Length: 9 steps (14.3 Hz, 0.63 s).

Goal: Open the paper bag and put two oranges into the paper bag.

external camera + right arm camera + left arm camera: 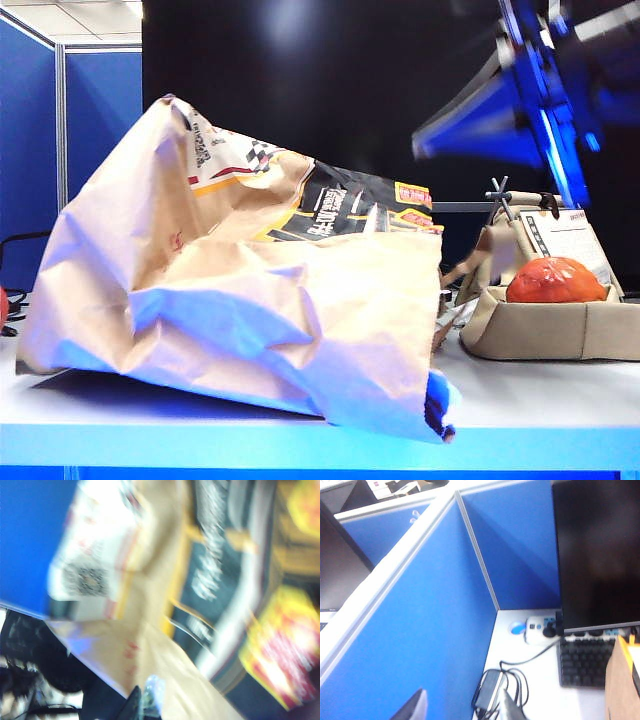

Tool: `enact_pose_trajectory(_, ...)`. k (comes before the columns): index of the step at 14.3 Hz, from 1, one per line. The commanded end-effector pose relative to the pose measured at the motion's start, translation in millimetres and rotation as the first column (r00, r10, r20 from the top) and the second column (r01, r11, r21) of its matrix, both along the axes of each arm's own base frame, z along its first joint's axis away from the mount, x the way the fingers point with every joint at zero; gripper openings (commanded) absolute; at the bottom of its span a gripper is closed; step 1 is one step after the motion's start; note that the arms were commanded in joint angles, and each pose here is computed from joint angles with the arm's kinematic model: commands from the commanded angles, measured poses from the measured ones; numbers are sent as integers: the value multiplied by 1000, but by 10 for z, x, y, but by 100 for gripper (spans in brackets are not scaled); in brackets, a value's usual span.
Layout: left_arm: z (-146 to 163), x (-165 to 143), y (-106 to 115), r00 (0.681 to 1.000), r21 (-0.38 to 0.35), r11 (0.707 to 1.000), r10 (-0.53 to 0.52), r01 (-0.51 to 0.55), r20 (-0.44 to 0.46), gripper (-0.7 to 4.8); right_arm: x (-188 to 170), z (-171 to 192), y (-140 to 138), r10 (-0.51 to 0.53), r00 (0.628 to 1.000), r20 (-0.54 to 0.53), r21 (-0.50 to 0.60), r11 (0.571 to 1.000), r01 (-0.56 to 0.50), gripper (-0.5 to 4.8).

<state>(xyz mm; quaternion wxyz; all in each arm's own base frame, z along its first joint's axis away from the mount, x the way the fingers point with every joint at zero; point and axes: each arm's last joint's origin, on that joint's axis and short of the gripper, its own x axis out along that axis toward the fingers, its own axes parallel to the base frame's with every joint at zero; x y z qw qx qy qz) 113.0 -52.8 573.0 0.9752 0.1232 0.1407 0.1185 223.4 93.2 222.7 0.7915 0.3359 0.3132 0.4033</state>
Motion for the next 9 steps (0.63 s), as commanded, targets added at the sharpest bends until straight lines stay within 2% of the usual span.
enact_pose_trajectory(1,-91,-245,198,994,41,993,108,-108,14,197,-32,-113,-56,11,996,-93,-130,991,-23,51)
enact_pose_trajectory(2,-151,-336,266,991,33,991,132,-133,18,197,-83,-228,-89,-33,984,-177,-218,976,-7,182)
enact_pose_trajectory(3,-221,-422,326,990,10,990,139,-139,18,197,-106,-289,-104,-54,976,-210,-260,965,-3,222)
enact_pose_trajectory(9,-421,-744,553,989,-14,989,145,-144,28,197,-14,-343,-48,-19,974,-224,-192,981,-25,221)
